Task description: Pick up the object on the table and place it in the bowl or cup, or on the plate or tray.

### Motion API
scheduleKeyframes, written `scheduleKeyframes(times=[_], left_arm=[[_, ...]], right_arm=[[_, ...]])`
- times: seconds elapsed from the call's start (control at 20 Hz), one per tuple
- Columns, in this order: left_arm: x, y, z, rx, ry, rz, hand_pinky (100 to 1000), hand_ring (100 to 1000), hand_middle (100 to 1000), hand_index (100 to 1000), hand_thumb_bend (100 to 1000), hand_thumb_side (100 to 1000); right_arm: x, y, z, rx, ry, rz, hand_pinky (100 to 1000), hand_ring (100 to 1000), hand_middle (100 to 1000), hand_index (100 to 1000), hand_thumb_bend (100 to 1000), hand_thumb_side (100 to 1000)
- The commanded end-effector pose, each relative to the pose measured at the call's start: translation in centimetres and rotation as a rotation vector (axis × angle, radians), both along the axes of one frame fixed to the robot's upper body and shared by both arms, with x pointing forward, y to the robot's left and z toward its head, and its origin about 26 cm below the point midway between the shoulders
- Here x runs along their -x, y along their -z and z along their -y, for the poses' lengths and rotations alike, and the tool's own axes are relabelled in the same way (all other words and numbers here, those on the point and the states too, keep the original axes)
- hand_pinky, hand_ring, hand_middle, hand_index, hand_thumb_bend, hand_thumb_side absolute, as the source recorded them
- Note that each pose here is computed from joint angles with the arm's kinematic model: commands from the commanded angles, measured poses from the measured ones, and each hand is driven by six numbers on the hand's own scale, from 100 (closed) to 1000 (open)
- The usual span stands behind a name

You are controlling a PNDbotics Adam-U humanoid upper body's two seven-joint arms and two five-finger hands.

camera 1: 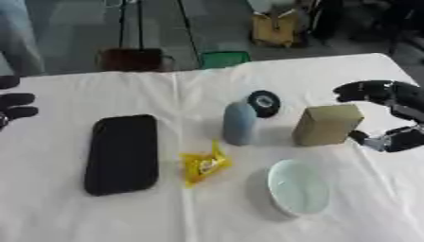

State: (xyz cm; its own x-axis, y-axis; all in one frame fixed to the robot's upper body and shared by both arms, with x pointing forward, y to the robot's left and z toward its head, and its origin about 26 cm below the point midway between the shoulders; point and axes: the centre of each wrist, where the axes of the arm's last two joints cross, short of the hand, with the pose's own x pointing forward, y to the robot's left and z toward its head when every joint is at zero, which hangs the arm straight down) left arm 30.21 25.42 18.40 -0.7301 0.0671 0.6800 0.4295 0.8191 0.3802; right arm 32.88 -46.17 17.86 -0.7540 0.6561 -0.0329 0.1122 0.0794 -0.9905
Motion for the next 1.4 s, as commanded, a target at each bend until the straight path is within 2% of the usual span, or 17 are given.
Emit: scheduleKeyframes(times=[0.05,0.6,1.25,1.3,1.35,1.4], left_arm=[[0.1,-0.8,0.3,-0.007,0.022,0.033,817,827,849,942,136,826],[0.2,-1.1,1.2,-0.022,0.093,0.047,817,827,850,943,129,832],[0.2,-1.0,1.8,-0.044,0.154,0.054,814,821,847,948,127,841],[0.2,-1.0,1.8,-0.045,0.156,0.054,813,819,846,949,128,843],[0.2,-1.0,1.8,-0.047,0.159,0.054,813,819,846,949,128,843],[0.2,-1.0,1.8,-0.048,0.162,0.054,812,818,845,949,129,845]], right_arm=[[0.1,-2.3,1.2,0.059,0.025,0.02,833,833,896,918,283,390],[0.3,-1.5,2.9,0.138,0.096,-0.041,890,870,913,933,291,428],[0.2,-0.6,3.3,0.2,0.12,-0.104,912,876,912,934,297,460],[0.2,-0.4,3.2,0.202,0.12,-0.108,848,808,888,928,300,454],[0.3,-0.2,3.2,0.205,0.12,-0.117,848,808,888,928,300,454],[0.3,0.0,3.2,0.207,0.12,-0.123,742,707,861,920,316,434]])
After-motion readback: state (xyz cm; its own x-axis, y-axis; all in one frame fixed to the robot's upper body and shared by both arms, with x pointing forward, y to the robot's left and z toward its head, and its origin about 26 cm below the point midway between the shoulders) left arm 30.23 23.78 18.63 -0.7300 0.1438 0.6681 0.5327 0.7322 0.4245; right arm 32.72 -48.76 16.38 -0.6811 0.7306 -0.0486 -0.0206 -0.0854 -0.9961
